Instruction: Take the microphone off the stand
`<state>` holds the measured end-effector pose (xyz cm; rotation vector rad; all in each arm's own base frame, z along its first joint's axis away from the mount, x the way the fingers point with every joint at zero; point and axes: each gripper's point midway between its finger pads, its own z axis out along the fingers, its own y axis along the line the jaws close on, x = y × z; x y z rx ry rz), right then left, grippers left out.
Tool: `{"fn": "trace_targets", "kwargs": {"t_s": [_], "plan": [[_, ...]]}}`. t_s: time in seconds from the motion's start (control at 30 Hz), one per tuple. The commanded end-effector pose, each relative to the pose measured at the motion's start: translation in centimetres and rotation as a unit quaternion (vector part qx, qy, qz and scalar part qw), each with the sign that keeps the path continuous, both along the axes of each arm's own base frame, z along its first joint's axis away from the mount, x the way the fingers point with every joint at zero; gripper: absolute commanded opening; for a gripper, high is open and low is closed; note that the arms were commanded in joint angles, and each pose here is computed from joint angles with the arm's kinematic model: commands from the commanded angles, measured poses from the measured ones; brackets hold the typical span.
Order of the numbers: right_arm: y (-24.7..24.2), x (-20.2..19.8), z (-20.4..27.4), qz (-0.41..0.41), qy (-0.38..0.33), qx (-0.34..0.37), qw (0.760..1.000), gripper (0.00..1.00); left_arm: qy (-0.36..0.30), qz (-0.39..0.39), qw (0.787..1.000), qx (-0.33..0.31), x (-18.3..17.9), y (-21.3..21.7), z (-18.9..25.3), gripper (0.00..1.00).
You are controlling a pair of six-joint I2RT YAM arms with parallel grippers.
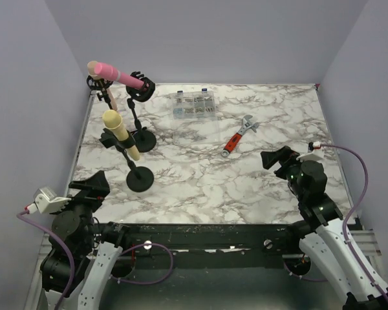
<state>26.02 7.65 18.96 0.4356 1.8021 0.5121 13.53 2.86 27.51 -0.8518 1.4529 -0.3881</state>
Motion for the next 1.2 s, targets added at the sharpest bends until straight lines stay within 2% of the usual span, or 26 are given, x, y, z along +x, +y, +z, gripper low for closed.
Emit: {"fn": "trace_targets", "kwargs": {"t_s": [0.0, 0.1, 0.23, 0.37, 0.43, 0.67, 0.8, 0.97, 1.17], "plan": [[0.1, 0.1, 0.6, 0.012, -0.002, -0.022, 1.000, 1.00, -0.107, 0.022, 0.994, -0.004, -5.1, 2.4, 1.9, 0.99], [2.8, 0.5, 1.6, 0.087, -0.018, -0.017, 0.996, 1.00, -0.149, -0.018, 0.988, 0.026, -5.5, 1.3, 3.1, 0.99], [7.6, 0.8, 2.6, 0.217, -0.025, 0.003, 0.976, 1.00, -0.221, -0.083, 0.969, 0.078, -6.4, -0.9, 5.1, 0.99], [11.6, 1.7, 3.0, 0.299, -0.006, 0.025, 0.954, 1.00, -0.206, -0.099, 0.969, 0.094, -6.0, -1.5, 5.1, 0.99], [14.3, 1.5, 3.7, 0.333, -0.012, 0.013, 0.943, 1.00, -0.209, -0.116, 0.964, 0.114, -5.9, -2.1, 5.4, 0.98], [25.4, -1.4, 9.5, 0.429, -0.101, -0.005, 0.898, 1.00, -0.201, -0.130, 0.962, 0.130, -6.2, -2.5, 4.8, 0.99], [30.8, -3.3, 12.9, 0.436, -0.162, -0.037, 0.885, 1.00, -0.205, -0.142, 0.959, 0.136, -6.5, -2.8, 4.8, 0.99], [35.7, -5.1, 16.9, 0.401, -0.225, -0.066, 0.885, 1.00, -0.205, -0.151, 0.956, 0.144, -6.6, -3.1, 5.0, 0.99], [39.9, -4.3, 19.2, 0.340, -0.239, -0.111, 0.902, 1.00, -0.200, -0.148, 0.957, 0.149, -6.7, -2.9, 4.8, 0.99]]}}
